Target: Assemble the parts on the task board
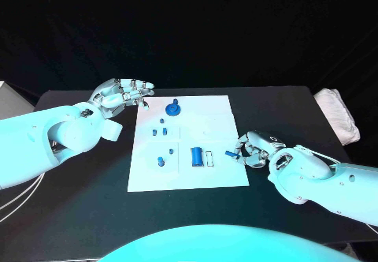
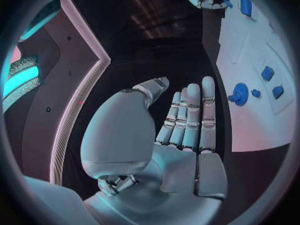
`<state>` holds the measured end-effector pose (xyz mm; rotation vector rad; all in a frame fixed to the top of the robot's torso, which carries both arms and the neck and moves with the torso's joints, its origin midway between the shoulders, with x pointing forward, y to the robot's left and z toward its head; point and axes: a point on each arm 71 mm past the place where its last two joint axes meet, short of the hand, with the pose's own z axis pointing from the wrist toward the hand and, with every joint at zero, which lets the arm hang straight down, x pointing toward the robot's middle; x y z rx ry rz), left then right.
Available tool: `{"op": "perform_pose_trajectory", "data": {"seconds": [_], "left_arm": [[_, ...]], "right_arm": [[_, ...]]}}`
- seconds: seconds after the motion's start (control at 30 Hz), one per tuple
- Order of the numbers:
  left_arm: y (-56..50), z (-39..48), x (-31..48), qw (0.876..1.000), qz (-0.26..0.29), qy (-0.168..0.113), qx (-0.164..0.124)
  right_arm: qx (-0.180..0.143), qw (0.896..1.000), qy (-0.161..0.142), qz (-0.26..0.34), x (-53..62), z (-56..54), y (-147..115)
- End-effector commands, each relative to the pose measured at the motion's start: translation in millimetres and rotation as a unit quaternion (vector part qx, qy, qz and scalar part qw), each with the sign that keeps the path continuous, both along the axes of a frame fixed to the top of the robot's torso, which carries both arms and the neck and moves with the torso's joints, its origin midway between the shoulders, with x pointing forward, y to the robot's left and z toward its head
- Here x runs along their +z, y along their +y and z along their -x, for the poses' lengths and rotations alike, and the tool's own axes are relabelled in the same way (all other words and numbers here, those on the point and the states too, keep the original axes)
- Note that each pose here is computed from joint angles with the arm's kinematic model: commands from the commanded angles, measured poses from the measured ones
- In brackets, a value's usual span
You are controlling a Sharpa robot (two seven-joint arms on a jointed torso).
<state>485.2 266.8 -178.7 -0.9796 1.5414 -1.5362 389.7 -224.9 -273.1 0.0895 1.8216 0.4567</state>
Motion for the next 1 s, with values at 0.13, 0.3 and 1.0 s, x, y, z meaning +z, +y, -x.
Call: {"op": "perform_pose_trajectory", "data": {"seconds": [0.13, 0.3, 1.0], "left_arm": [[-2.3, 1.1, 0.7, 1.0, 0.006, 0.0, -0.011], [-2.2, 1.3, 0.7, 1.0, 0.006, 0.0, -0.011], [-2.5, 1.5, 0.7, 1.0, 0.006, 0.001, -0.011]], "right_arm": [[-0.003, 0.999, 0.016, 0.033, -9.9, 4.6, -1], [-0.002, 1.0, 0.007, 0.017, -5.8, 7.9, 3], [0.011, 0.997, -0.048, -0.057, 30.4, 15.9, 25]]}}
